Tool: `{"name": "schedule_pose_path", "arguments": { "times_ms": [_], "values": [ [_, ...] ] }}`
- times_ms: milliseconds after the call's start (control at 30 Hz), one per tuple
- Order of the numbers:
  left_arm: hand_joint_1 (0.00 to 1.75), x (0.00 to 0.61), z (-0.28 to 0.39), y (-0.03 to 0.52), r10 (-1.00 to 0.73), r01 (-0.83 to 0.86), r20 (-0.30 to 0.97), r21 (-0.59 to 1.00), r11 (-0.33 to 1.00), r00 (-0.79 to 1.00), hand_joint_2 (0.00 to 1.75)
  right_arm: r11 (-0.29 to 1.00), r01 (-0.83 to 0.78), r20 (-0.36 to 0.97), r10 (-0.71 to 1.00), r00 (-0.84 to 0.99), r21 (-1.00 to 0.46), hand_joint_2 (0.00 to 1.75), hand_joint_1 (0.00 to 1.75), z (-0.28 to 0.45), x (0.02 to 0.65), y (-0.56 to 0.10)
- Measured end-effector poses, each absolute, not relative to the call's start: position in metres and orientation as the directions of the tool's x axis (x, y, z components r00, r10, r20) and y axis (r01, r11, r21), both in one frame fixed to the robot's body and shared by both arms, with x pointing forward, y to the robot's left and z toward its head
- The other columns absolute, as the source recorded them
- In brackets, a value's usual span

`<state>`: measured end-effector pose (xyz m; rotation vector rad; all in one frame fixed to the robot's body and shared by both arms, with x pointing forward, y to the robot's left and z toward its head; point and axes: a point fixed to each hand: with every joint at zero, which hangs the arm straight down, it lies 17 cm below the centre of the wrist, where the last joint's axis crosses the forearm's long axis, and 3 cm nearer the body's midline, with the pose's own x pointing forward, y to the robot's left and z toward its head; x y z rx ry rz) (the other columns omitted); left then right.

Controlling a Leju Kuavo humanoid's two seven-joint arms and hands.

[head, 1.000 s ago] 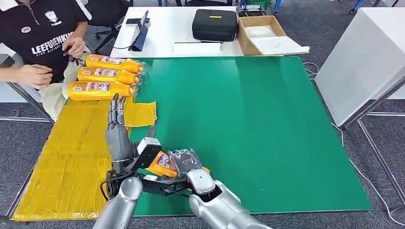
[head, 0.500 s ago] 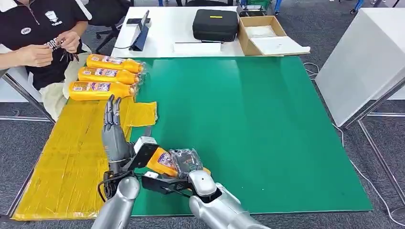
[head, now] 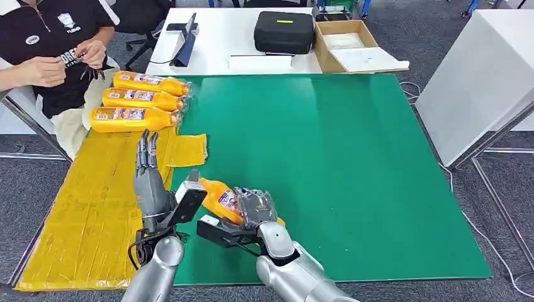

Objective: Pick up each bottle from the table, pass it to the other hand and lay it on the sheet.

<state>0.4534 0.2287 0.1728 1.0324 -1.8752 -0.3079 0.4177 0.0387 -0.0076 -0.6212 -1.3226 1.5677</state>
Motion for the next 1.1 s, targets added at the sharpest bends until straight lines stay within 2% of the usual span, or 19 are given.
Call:
{"name": "schedule_pose_path", "arguments": {
  "times_ms": [200,367,567,700,867,1100],
  "values": [
    [0.00,0.454,0.172,0.231,-0.762,-0.528,0.619,0.591,0.611,-0.189,1.75,0.128,-0.281,0.237,0.886,-0.399,-0.951,1.75,1.75,0.016,0.429,0.042],
    [0.00,0.453,0.172,0.232,-0.755,-0.531,0.628,0.581,0.617,-0.189,1.75,0.323,-0.149,0.355,0.850,-0.389,-0.935,1.75,1.75,0.060,0.443,0.040],
    [0.00,0.455,0.166,0.231,-0.631,-0.504,0.749,0.473,0.723,-0.201,1.75,0.495,-0.018,0.464,0.799,-0.382,-0.868,1.75,1.75,0.096,0.452,0.019],
    [0.00,0.463,0.152,0.214,-0.421,-0.368,0.874,0.319,0.873,-0.241,1.75,0.538,0.015,0.497,0.788,-0.364,-0.843,1.75,1.75,0.100,0.452,0.005],
    [0.00,0.477,0.143,0.191,-0.159,-0.189,0.955,0.113,0.975,-0.250,1.75,0.562,0.044,0.507,0.775,-0.378,-0.826,1.75,1.75,0.107,0.453,-0.003],
    [0.00,0.485,0.140,0.180,-0.093,-0.123,0.966,0.065,0.990,-0.242,1.75,0.576,0.064,0.513,0.769,-0.381,-0.815,1.75,1.75,0.114,0.455,-0.009]
  ]
}}
